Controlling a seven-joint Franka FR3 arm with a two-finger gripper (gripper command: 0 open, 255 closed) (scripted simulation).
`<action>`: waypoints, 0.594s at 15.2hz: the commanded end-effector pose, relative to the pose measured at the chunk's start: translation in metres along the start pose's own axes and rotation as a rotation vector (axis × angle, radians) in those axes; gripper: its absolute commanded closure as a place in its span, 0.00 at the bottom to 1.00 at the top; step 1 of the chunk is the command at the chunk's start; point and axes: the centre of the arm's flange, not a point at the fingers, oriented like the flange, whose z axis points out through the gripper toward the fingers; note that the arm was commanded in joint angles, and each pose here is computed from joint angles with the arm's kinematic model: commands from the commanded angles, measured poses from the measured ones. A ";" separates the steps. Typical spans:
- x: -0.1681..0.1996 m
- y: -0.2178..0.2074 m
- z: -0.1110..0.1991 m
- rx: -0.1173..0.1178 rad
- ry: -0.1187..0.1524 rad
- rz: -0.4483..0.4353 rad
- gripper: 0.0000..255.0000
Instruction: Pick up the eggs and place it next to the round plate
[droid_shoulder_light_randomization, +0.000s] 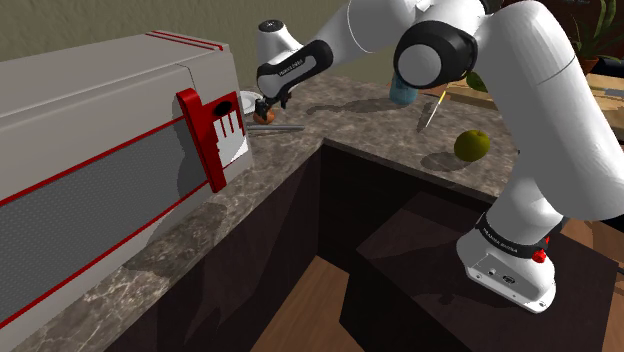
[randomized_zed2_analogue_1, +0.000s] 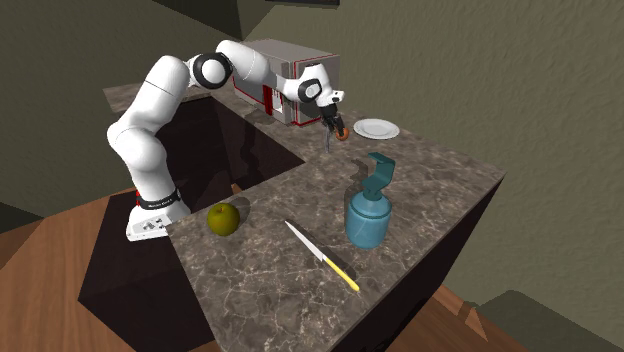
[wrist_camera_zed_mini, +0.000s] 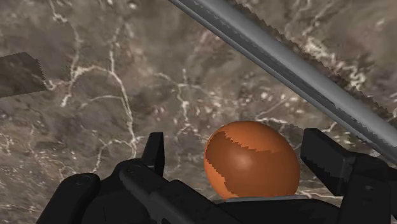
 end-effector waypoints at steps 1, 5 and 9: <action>0.001 0.001 -0.023 0.000 0.000 0.000 0.00; 0.001 0.001 -0.033 0.000 0.000 0.000 0.00; 0.001 0.001 -0.033 0.000 0.000 0.000 0.00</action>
